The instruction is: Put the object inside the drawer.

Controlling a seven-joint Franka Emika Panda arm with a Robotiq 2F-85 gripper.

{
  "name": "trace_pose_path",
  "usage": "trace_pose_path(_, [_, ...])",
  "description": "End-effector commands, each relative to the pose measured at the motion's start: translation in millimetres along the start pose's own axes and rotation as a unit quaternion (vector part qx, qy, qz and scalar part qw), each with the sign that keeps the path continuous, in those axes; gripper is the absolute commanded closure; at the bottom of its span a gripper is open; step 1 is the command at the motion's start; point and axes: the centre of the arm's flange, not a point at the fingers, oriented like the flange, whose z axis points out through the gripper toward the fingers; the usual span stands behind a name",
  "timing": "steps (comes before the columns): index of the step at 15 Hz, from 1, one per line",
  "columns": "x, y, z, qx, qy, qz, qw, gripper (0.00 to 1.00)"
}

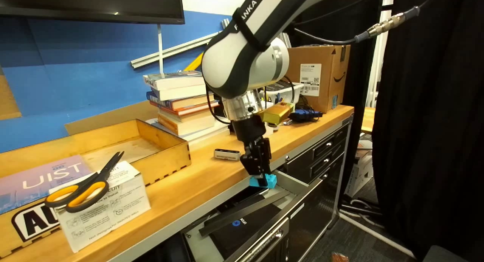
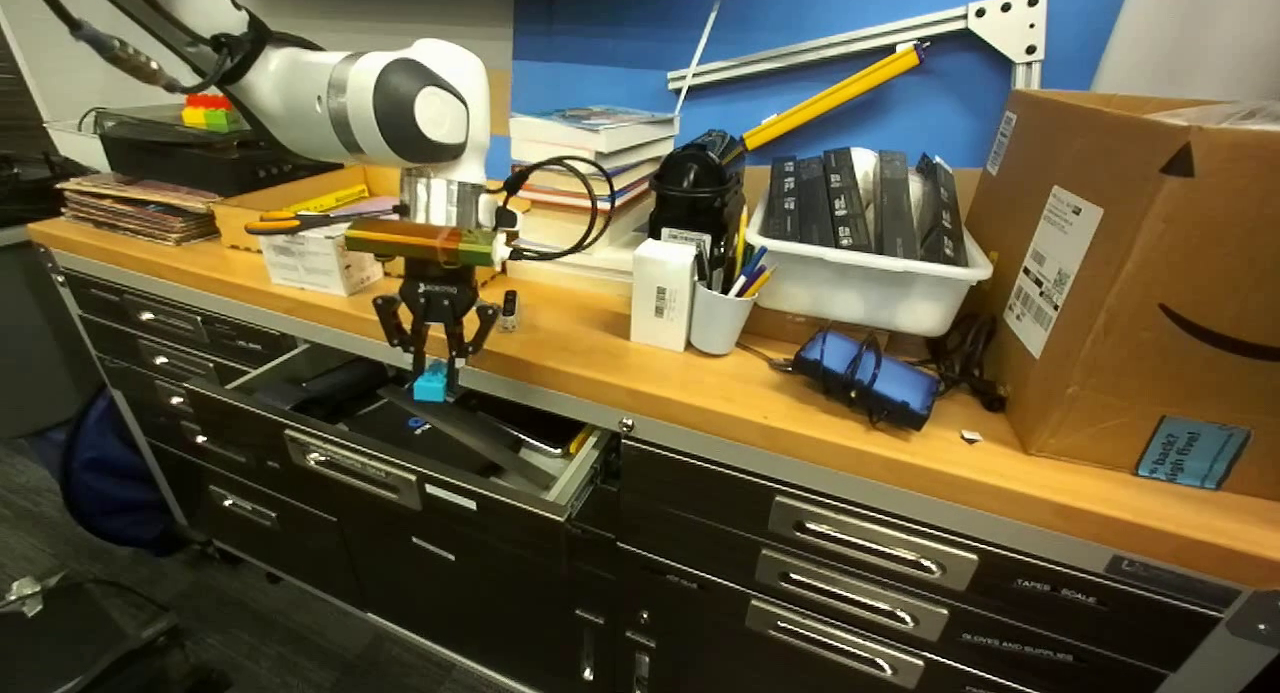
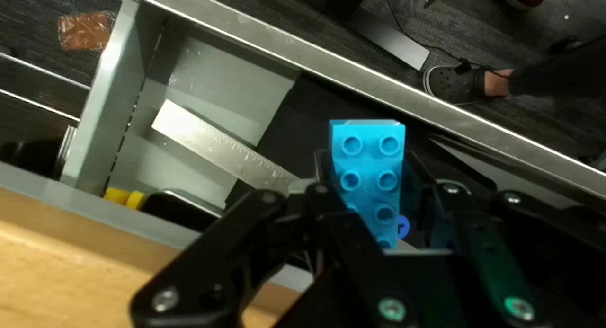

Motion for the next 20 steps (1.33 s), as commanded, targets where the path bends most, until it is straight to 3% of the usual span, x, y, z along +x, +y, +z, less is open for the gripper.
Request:
trace_pose_path(1, [6, 6, 26, -0.021, -0.002, -0.032, 0.9993, 0.88])
trace_pose_path(2, [11, 5, 31, -0.025, -0.003, -0.038, 0.999, 0.83])
trace_pose_path(3, [14, 5, 35, -0.029, 0.0, -0.039, 0.9988, 0.39])
trace_pose_path(5, [9, 1, 37, -0.03, 0.004, -0.049, 0.9983, 0.32])
trace_pose_path(9, [-40, -2, 47, -0.006, -0.018, -0.094, 0.9954, 0.01])
trace_pose_path(14, [-94, 7, 101, 0.044, -0.063, -0.093, 0.9926, 0.0])
trace_pose_path(17, [-85, 19, 119, 0.052, -0.088, -0.078, 0.9917, 0.01])
trace_pose_path(20, [-67, 28, 117, 0.049, -0.083, -0.05, 0.9941, 0.0])
